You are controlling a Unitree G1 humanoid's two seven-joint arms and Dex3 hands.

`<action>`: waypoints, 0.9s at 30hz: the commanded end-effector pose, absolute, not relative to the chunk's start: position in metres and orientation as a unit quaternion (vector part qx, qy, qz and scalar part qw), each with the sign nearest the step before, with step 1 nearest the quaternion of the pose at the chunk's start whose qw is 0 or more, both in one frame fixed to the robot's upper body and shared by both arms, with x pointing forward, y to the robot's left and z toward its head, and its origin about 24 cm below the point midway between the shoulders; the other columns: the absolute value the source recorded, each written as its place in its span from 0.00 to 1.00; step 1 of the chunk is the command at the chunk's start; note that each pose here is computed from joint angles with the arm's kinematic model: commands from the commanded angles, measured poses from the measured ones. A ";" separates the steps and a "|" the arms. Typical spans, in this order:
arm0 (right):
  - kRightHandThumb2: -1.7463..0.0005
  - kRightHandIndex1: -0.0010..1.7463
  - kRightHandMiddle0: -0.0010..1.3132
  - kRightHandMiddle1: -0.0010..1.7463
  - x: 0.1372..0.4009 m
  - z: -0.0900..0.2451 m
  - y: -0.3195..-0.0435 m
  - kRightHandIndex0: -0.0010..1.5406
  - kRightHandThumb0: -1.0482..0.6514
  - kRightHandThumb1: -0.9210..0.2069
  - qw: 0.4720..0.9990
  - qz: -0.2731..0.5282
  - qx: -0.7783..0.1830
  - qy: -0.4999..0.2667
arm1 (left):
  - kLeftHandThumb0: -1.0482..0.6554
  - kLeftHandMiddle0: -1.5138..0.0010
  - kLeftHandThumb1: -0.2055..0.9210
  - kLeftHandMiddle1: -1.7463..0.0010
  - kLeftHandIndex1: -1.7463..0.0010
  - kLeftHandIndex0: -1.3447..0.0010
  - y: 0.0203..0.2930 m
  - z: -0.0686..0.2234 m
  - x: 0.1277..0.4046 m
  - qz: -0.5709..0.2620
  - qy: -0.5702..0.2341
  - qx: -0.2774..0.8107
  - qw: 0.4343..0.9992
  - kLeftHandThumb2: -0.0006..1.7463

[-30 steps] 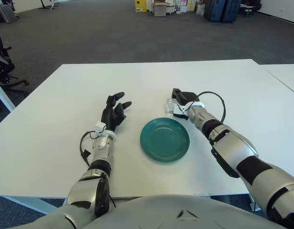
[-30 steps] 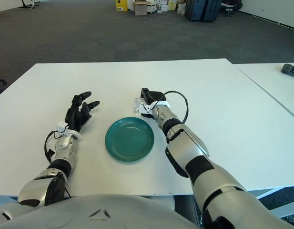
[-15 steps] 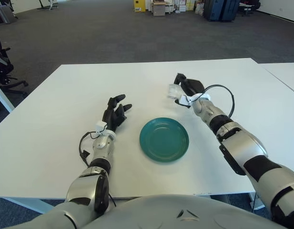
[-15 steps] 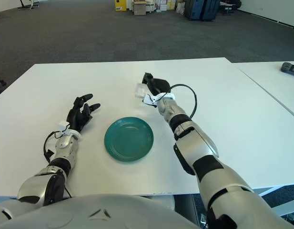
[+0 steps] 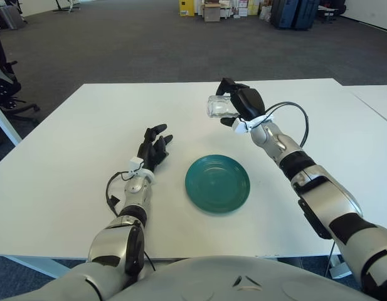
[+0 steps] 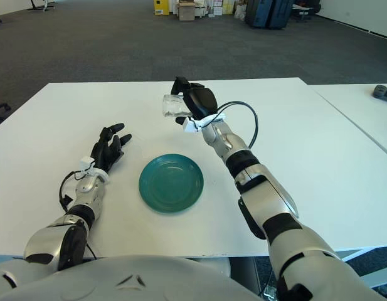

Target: Put the bottle into the plate.

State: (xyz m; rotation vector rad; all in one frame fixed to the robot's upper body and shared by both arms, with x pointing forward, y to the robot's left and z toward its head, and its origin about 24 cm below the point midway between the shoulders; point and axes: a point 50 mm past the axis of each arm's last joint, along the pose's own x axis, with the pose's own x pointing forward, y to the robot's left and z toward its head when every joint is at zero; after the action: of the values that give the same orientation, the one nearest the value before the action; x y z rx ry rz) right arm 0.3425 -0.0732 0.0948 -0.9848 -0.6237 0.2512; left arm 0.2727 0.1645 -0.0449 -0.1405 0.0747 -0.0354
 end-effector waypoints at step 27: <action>0.04 0.95 0.49 1.00 0.277 0.082 -0.063 0.58 0.62 0.84 0.841 0.244 -0.409 -0.254 | 0.17 0.77 1.00 0.92 0.50 1.00 0.157 -0.068 0.262 0.000 0.133 -0.064 0.989 0.45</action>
State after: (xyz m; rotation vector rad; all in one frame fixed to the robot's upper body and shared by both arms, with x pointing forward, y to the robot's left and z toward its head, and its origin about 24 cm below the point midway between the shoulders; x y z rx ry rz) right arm 0.2809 -0.0609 0.0749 -0.8869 -0.5185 0.5118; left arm 0.2757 0.1600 -0.0495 -0.1007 0.1508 -0.0088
